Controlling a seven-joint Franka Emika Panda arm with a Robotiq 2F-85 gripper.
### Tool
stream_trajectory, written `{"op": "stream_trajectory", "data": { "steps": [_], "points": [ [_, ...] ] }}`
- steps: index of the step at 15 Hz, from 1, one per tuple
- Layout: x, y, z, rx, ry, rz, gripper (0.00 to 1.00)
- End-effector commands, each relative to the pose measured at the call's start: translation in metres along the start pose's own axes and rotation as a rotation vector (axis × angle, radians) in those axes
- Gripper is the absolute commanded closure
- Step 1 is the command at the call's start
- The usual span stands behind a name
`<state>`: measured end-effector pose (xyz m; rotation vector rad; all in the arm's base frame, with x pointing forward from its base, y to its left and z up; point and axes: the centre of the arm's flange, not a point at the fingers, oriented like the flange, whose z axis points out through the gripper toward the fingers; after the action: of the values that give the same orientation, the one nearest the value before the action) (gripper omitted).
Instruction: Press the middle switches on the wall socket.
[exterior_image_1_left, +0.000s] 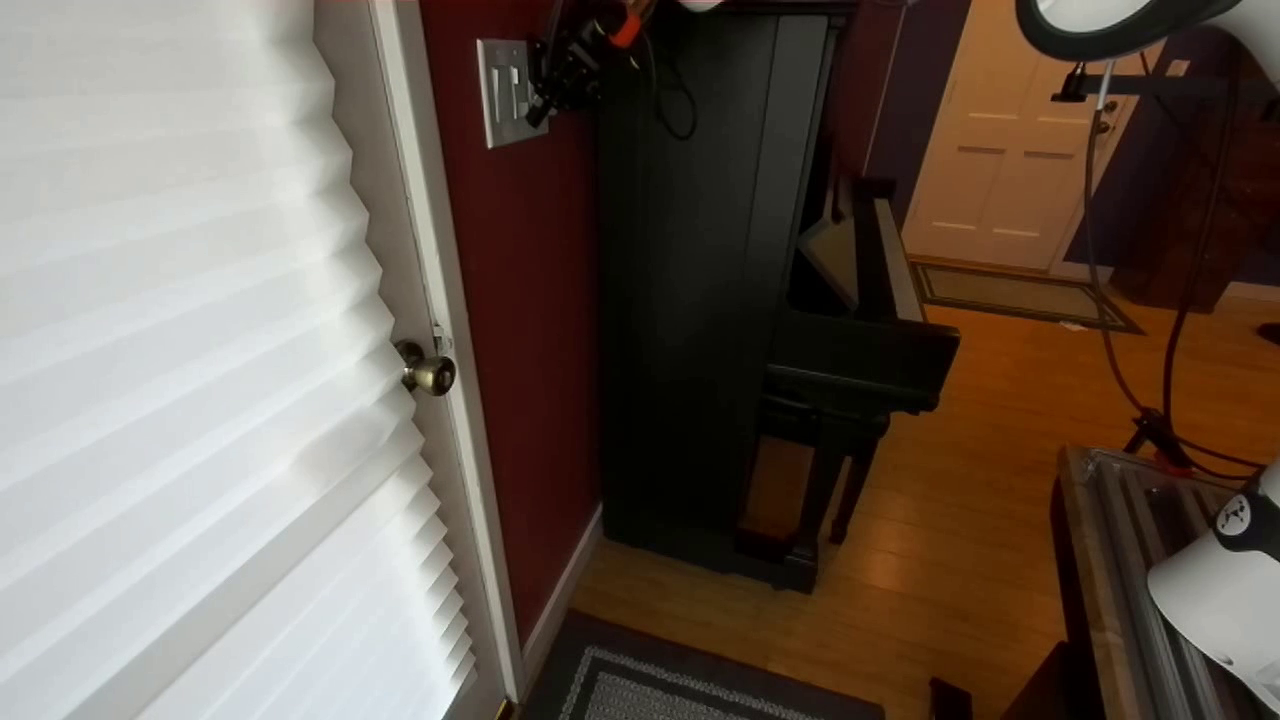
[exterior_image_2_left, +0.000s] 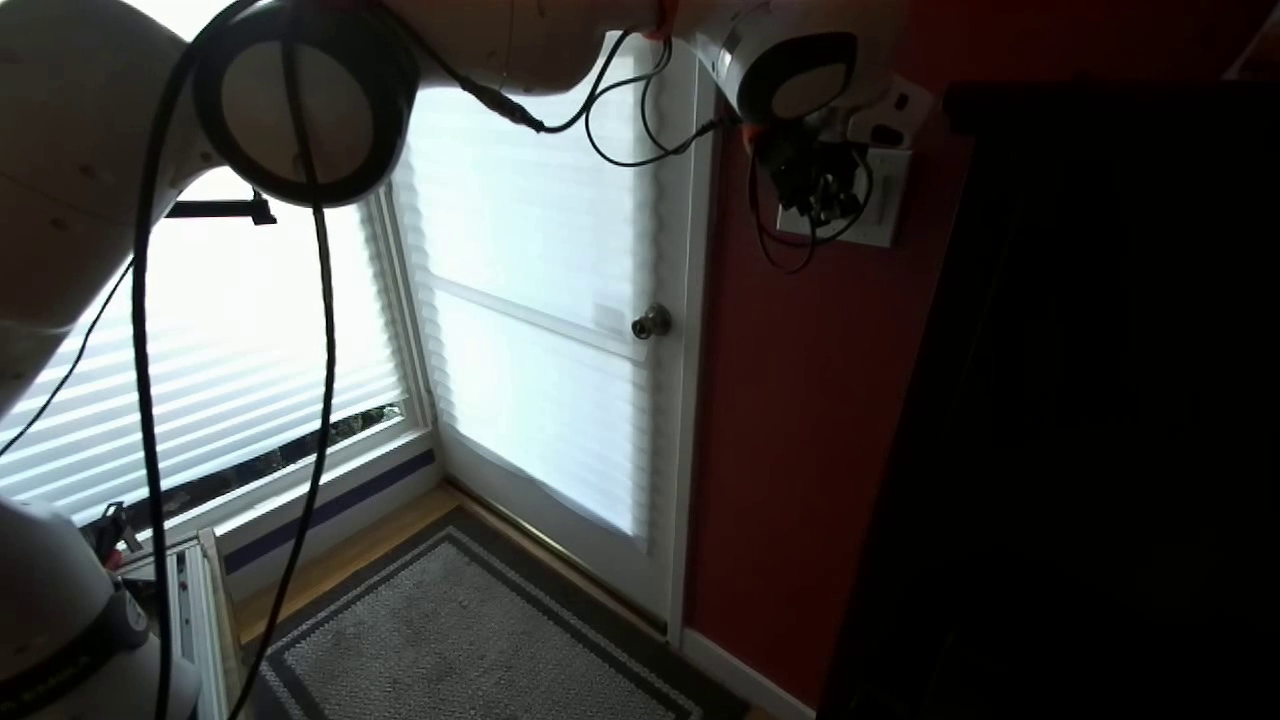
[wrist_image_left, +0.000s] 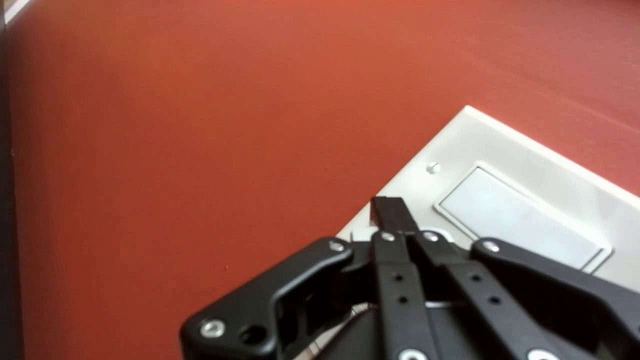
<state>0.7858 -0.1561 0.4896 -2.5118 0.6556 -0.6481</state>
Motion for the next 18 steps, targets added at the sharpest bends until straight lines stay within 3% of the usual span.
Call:
{"op": "stream_trajectory", "data": {
  "steps": [1, 11, 18],
  "points": [
    [0.017, -0.009, -0.003, 0.041, 0.03, 0.014, 1.0],
    [0.02, -0.008, -0.013, 0.006, 0.0, 0.011, 1.0],
    [0.023, -0.006, -0.008, 0.009, 0.034, 0.004, 1.0]
  ]
}}
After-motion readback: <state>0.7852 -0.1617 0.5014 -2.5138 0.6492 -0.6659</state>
